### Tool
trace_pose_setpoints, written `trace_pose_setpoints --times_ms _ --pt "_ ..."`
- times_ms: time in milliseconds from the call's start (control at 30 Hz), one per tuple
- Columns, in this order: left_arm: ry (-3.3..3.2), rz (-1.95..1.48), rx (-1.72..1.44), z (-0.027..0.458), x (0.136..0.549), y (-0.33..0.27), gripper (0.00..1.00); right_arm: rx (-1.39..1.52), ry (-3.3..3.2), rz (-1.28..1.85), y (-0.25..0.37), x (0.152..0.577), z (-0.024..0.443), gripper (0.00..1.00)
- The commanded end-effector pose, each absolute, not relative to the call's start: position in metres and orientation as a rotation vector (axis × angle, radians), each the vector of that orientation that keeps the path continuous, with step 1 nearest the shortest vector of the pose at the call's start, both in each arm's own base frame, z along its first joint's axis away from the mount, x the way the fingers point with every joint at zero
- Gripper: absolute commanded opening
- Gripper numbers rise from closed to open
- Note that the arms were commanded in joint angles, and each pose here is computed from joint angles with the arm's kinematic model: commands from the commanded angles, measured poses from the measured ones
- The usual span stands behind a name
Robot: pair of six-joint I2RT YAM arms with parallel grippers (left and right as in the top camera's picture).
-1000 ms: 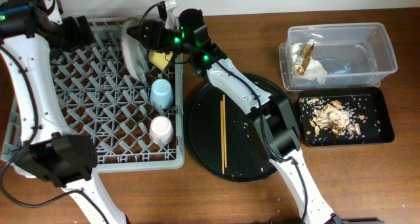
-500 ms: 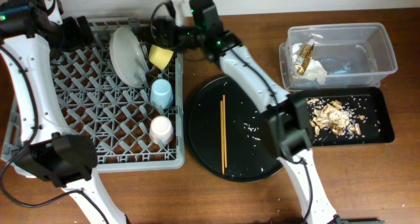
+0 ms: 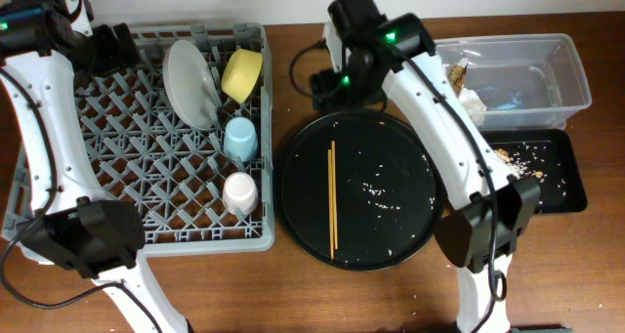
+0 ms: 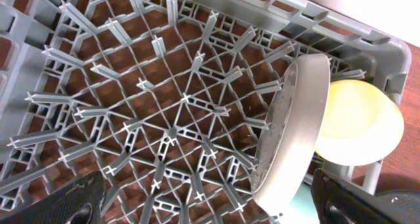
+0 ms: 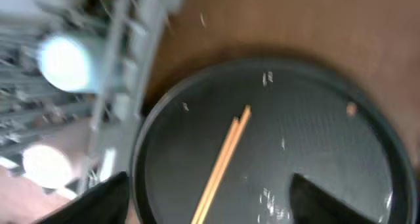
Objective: Sort waste into correct bins and load items into the dishwasher rack
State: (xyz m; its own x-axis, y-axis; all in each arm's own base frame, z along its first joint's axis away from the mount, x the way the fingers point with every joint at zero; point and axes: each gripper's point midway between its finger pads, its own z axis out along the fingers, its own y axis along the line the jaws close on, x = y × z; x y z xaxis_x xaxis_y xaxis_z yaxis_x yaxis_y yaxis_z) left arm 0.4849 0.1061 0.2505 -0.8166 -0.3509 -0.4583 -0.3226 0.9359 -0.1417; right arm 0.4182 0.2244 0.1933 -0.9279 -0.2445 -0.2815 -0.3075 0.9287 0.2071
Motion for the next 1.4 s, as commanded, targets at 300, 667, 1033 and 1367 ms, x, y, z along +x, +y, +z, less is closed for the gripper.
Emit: trace_pose_setpoints --times_ms 300,667,1033,1367 --pt "2.572 -0.069 -0.488 0.259 0.485 0.110 0.99 -0.290 3.152 0.077 0.199 0.364 0.057 0.63" --pt "2.573 -0.069 -0.488 0.259 0.485 0.110 0.99 -0.182 3.123 0.052 0.201 0.362 0.020 0.44" --pt "2.573 -0.069 -0.488 0.259 0.485 0.110 0.99 -0.168 3.095 0.023 0.203 0.365 0.017 0.44" --pt "2.573 -0.069 -0.488 0.259 0.485 0.110 0.99 -0.172 3.080 0.021 0.205 0.370 0.011 0.44"
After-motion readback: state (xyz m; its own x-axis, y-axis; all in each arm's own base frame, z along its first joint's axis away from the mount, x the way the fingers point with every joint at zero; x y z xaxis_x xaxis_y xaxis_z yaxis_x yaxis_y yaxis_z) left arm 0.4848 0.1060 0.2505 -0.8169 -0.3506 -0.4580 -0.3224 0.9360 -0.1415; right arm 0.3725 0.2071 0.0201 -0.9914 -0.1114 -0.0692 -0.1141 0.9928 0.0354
